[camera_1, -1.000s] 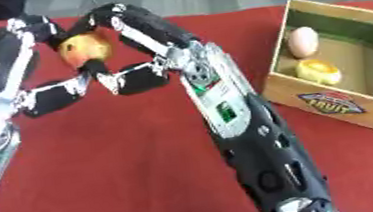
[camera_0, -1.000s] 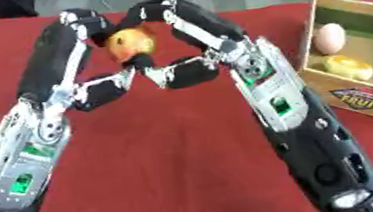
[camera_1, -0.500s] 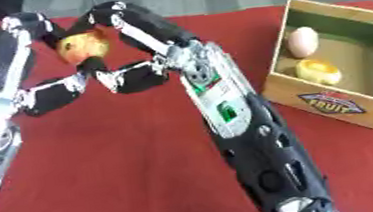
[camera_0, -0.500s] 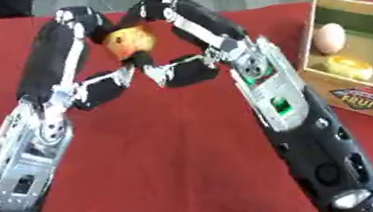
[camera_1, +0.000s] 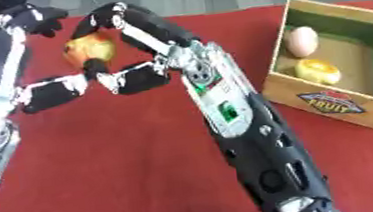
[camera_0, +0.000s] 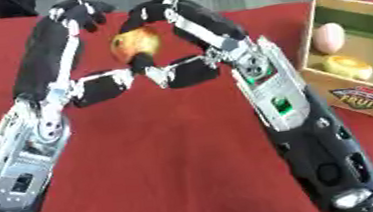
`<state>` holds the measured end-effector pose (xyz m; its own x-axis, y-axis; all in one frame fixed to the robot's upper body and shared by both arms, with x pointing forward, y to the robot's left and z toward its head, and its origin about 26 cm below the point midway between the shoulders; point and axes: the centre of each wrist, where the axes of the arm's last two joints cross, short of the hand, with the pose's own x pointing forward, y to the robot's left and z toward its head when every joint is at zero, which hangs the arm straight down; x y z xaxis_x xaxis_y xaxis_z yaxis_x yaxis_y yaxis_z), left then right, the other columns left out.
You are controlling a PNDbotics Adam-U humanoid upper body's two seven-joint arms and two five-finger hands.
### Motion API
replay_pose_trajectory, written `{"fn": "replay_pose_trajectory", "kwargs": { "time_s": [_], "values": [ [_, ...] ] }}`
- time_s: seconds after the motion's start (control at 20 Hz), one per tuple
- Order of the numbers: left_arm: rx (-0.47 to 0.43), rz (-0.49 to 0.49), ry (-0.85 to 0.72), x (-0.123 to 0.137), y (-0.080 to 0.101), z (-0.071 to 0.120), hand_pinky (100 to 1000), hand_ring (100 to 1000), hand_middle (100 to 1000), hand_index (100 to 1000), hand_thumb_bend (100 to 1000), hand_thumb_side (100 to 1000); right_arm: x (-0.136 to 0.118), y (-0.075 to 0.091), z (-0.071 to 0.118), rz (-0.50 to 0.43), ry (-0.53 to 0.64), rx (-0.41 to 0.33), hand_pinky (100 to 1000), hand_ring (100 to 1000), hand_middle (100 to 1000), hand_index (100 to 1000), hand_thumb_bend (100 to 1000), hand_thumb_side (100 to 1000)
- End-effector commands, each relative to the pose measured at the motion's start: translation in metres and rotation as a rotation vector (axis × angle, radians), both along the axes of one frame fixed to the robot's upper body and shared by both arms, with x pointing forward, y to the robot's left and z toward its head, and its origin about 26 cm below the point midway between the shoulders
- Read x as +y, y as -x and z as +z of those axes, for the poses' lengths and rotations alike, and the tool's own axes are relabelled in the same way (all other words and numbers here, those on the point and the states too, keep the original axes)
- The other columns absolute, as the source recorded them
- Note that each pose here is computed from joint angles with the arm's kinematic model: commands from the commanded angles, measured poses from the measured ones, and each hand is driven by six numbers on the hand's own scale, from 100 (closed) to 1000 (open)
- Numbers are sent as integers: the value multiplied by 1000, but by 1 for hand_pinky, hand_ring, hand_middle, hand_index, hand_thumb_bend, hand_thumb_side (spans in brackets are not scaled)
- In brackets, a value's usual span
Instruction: Pick up the objects with one hand, pass them to the other hand, and then place them into the box on the other side of the table.
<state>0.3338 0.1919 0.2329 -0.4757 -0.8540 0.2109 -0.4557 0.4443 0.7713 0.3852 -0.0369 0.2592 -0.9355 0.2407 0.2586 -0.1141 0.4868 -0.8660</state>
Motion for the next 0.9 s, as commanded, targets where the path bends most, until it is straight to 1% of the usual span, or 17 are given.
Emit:
{"fn": "replay_pose_trajectory", "kwargs": {
  "time_s": [0.05,0.2,0.45,0.6,0.8,0.9],
  "values": [
    [-18,-18,-47,1,3,9,725,623,611,801,877,276,1,3,8,9,-14,-22,857,897,376,507,100,100],
    [-9,-31,-73,1,3,9,732,633,618,809,919,280,1,3,8,8,-18,-20,858,898,375,506,100,100],
    [8,-54,-118,1,3,7,744,651,633,814,984,315,0,3,8,5,-22,-16,857,897,372,505,100,100],
    [13,-60,-131,1,3,7,745,652,634,815,1000,341,-1,3,8,3,-25,-15,857,897,372,505,100,100],
    [12,-51,-135,3,3,7,749,661,642,820,1000,413,-2,3,10,-1,-33,-15,857,897,372,505,100,100],
    [11,-36,-132,4,2,6,749,662,643,819,1000,418,-3,4,11,0,-36,-15,857,897,372,505,100,100]
  ]
}}
